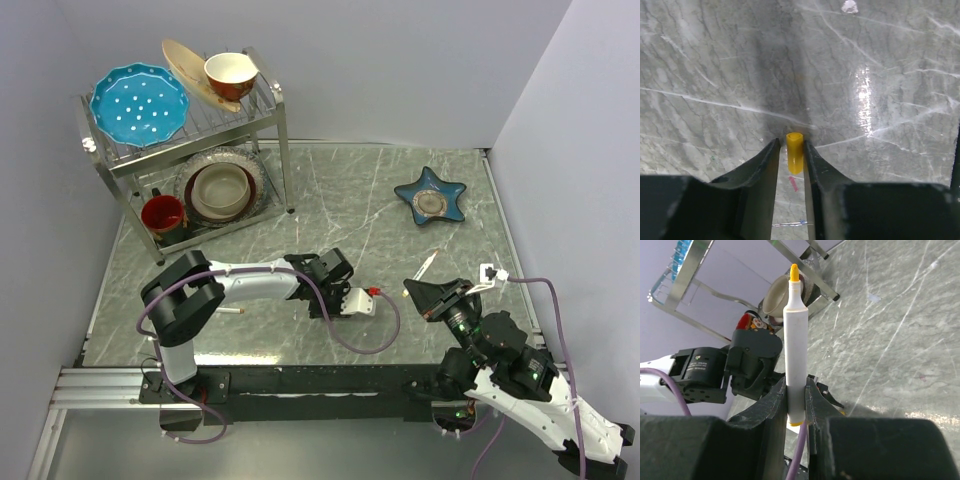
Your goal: Insert the pens into the pen caps
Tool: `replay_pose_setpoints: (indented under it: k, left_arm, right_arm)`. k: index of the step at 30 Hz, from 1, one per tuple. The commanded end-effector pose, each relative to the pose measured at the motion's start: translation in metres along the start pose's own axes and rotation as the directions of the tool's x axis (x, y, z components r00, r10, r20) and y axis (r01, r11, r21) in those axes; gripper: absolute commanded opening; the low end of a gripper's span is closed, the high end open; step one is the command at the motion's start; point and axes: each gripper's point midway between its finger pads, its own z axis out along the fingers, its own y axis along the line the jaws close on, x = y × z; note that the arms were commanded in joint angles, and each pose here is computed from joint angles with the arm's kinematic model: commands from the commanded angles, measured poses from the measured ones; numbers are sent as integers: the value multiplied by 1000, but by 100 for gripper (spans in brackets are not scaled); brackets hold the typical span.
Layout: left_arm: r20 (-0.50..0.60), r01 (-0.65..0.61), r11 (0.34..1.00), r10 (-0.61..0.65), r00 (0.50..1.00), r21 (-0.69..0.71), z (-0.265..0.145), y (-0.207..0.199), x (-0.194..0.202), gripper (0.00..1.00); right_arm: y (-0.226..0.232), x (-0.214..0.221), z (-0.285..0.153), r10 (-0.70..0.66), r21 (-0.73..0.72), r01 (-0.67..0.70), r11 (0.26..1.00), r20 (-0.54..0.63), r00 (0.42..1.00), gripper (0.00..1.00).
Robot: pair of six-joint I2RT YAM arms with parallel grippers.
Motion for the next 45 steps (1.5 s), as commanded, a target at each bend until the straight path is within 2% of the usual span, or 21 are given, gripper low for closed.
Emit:
replay_pose_setpoints:
  k: [1,6,7,8,9,14,18,21,22,24,25,27,28,30,31,33,34,37,40,45]
  left_arm:
    - [-74,14,1000,-15,997,-11,11,-2,17,25]
    - [-98,43,999,-43,994,-10,12,-8,24,13]
    - [-101,53,998,-54,993,-16,12,-8,25,10]
    - [-104,73,997,-74,992,-17,12,-9,25,3]
    - [-101,79,997,-81,992,-27,11,-9,25,1]
    - [-27,167,976,-173,985,-138,-4,6,11,1]
    - [132,293,926,-268,954,-238,-35,28,-18,1]
    - [306,439,874,-368,878,-209,-66,40,-46,1]
    - [359,507,845,-426,830,-171,-74,41,-55,1]
    - [495,558,822,-438,750,-118,-107,51,-78,1]
    - [546,632,773,-506,668,-56,-118,51,-87,1]
    - [656,656,754,-489,575,-14,-152,57,-101,1]
    - [688,683,730,-513,513,36,-164,55,-108,1]
    - [788,675,733,-462,408,80,-203,53,-121,1]
    - [810,687,714,-478,338,135,-216,49,-126,1]
    - [872,660,728,-431,231,186,-252,40,-136,1]
    - [878,655,716,-449,168,241,-264,36,-140,1]
    - [901,602,737,-429,65,308,-299,21,-149,1]
    - [901,570,741,-435,3,355,-316,10,-151,1]
    - [900,543,744,-433,-52,389,-326,0,-149,1]
  right_arm:
    - [10,-31,-15,58,-36,-55,998,86,995,0]
    - [8,-32,-18,60,-39,-57,998,90,994,0]
    - [7,-32,-18,63,-38,-59,998,91,994,0]
    - [8,-32,-18,63,-39,-59,997,88,994,0]
    - [8,-31,-18,62,-41,-59,997,87,994,0]
    - [13,-33,-18,67,-59,-62,996,84,994,0]
    - [19,-33,-19,34,-76,-29,997,67,997,0]
    - [21,-33,-19,6,-64,-2,998,56,998,0]
    - [22,-34,-18,2,-64,2,998,54,999,0]
    - [26,-34,-18,-5,-85,10,996,54,999,0]
    - [26,-28,-13,-27,-75,30,997,33,999,0]
    - [40,-22,-13,-59,-152,60,987,9,998,0]
    - [44,-12,-9,-88,-182,83,980,-20,996,0]
    - [63,-4,-7,-137,-284,122,951,-32,990,0]
    - [74,19,-7,-186,-363,133,922,-114,976,0]
    - [93,33,-5,-229,-461,138,876,-147,962,0]
    - [98,53,-2,-268,-495,129,859,-222,937,0]
    - [112,77,5,-318,-560,106,822,-296,900,0]
    - [124,87,10,-331,-601,85,795,-312,891,0]
    - [143,97,10,-332,-655,34,755,-338,881,0]
